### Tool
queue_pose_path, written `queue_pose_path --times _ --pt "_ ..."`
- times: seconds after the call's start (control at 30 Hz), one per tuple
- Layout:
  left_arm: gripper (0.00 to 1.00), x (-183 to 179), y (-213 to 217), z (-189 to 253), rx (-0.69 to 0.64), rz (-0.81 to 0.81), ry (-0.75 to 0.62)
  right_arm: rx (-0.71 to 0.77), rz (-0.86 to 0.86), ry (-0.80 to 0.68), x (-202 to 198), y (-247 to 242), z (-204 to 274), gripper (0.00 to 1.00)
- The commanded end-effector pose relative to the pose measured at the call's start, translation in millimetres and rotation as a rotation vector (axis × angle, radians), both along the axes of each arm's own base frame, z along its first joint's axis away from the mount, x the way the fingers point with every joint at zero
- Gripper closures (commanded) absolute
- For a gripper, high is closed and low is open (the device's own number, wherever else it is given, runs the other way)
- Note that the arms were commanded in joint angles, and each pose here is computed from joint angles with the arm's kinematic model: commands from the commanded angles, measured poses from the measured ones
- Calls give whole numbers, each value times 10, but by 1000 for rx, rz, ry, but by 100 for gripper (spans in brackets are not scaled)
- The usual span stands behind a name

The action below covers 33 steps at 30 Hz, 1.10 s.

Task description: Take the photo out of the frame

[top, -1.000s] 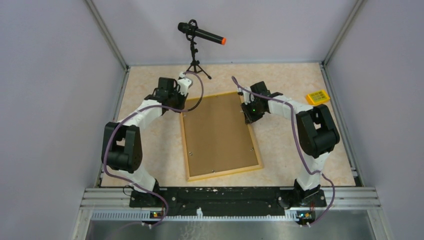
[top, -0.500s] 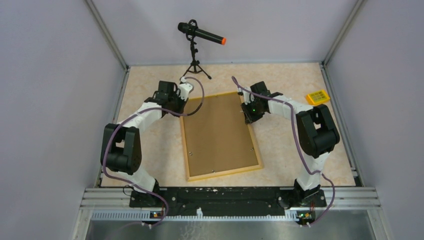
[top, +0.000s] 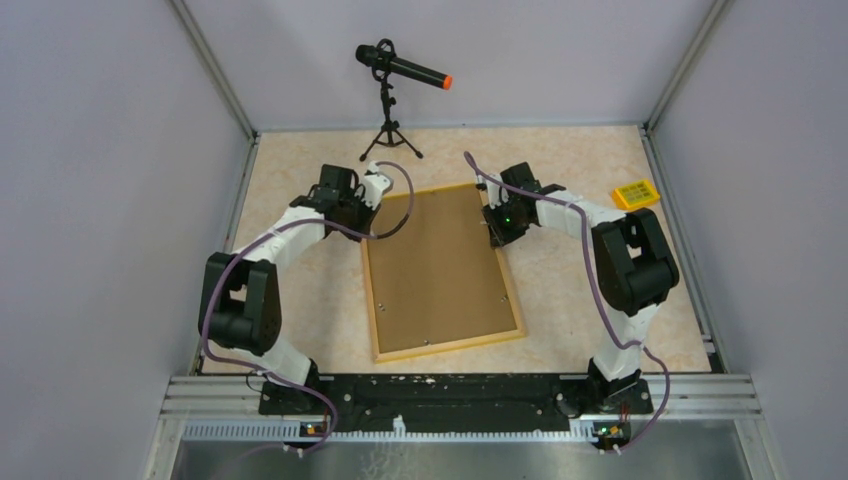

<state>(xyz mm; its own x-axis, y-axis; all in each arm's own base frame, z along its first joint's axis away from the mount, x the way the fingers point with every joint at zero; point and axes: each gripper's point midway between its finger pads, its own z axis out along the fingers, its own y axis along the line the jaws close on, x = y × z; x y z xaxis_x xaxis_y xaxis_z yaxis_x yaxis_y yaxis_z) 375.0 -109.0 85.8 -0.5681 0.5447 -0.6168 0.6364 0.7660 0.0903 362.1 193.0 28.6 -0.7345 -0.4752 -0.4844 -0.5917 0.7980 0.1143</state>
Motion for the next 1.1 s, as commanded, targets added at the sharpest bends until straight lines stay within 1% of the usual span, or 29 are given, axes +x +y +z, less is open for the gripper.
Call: queue_pose_path --times 0.0,0.2,0.43,0.77,1.07 --pt "100 -206 -132 3 -38 -43 57 -96 17 134 -283 -158 -401 100" --pt "100 -144 -118 -47 -38 4 54 -95 18 137 -287 -152 -405 100" --pt "100 -20 -81 -81 -36 65 16 -96 20 143 -301 -155 -414 100" --pt "100 103 -209 -93 -118 90 -12 -99 26 149 -319 -162 -439 100" --pt "100 229 -317 89 -203 106 -83 -102 28 153 -309 -159 -464 100"
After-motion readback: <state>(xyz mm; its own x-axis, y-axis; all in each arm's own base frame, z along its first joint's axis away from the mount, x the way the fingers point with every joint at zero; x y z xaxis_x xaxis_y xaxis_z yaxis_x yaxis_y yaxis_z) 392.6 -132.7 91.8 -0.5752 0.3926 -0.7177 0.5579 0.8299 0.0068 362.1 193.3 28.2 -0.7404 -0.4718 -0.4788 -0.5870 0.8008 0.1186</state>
